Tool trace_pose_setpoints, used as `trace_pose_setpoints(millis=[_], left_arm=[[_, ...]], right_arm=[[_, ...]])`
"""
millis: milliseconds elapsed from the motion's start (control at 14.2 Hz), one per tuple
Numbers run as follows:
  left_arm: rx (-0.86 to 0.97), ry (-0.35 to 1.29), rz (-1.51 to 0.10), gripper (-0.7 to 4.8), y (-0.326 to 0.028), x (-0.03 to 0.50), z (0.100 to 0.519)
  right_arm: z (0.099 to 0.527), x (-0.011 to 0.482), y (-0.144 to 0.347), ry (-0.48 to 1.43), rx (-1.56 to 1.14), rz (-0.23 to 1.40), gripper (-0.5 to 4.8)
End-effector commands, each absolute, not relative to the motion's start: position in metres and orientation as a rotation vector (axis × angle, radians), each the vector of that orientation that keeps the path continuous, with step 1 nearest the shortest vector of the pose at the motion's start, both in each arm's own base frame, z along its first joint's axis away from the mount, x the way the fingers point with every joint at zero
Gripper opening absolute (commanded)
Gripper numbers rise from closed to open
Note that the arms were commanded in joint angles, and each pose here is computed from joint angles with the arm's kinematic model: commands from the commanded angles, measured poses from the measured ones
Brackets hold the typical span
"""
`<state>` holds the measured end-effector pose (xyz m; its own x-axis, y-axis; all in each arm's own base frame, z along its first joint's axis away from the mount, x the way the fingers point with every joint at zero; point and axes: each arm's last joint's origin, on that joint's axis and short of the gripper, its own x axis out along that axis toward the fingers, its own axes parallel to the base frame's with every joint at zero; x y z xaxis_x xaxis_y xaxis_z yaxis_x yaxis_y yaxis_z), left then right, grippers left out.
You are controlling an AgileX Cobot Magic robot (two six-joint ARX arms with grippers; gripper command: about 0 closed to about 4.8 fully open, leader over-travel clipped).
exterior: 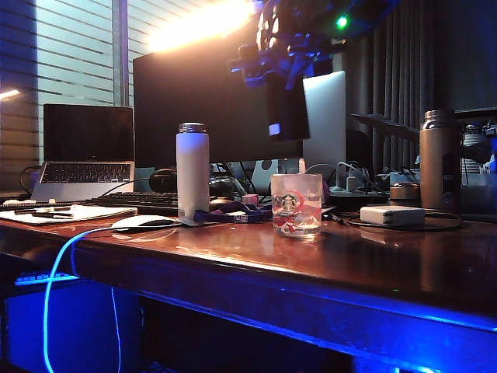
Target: Pick up the black thermos, pour a little water from inside into the glass cup, then place the black thermos back on the table.
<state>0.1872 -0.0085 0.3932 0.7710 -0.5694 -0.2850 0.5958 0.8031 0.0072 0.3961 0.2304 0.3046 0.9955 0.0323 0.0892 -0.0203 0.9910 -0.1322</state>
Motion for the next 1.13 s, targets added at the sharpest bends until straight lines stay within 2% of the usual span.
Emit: trace_pose_setpoints(millis=[70,775,1127], left_arm=[[0.121,0.223,-0.628,-0.02,-0.008,0.188,0.399],[0.118,0.224,-0.627,-0.02,-0.008,0.188,0.399],[0.118,0.225,-0.627,-0.02,-0.008,0.188,0.399]], right_arm=[[0.320,0.398,0.218,-0.147,-0.125,-0.007,0.50],[0.373,0.373,0.187,-0.169,-0.121,-0.040,0.49],[0.385,0.362,0.182,-0.138,-0.139,-0.035,0.49]])
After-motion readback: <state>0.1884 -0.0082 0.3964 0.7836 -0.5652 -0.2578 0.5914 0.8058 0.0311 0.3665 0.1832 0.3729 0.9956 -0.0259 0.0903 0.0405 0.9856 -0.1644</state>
